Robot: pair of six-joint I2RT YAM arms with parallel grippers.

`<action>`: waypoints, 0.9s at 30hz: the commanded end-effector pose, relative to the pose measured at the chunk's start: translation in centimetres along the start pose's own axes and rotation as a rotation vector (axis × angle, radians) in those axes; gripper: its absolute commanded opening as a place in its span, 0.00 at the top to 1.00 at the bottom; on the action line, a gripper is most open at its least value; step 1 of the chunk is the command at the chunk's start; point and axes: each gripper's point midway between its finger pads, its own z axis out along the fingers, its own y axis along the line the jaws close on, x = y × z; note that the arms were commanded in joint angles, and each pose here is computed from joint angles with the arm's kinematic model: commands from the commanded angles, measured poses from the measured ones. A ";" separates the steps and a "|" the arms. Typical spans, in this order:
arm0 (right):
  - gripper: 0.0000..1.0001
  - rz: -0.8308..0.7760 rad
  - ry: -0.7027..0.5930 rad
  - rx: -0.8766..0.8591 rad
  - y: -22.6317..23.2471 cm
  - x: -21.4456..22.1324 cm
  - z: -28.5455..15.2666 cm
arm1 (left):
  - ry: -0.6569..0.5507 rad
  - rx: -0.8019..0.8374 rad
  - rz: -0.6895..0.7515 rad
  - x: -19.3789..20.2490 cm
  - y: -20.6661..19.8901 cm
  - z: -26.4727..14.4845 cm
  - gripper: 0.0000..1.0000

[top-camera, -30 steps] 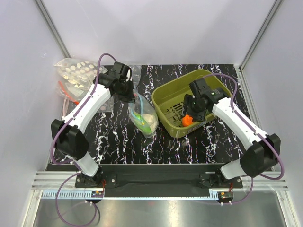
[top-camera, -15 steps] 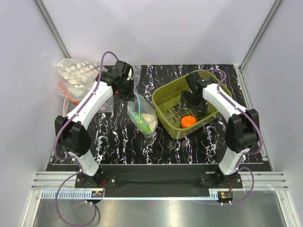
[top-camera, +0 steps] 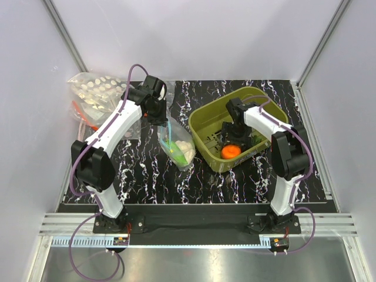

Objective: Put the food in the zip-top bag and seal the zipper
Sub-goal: Pick up the fake fruit from the bin.

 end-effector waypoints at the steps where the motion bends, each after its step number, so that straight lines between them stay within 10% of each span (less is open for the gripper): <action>1: 0.38 0.013 -0.094 -0.084 2.1 -3.0 -0.6 | -0.067 0.001 0.010 -1.7 -0.1 -0.9 1.00; 9: 0.65 0.031 -0.296 -0.196 3.4 -7.3 -7.5 | -0.095 0.014 -0.002 -1.7 -0.4 -2.2 1.00; 27: 0.62 -0.237 -0.650 -0.714 9.0 -5.3 -25.3 | -0.210 -0.036 0.076 0.7 -4.9 -10.0 1.00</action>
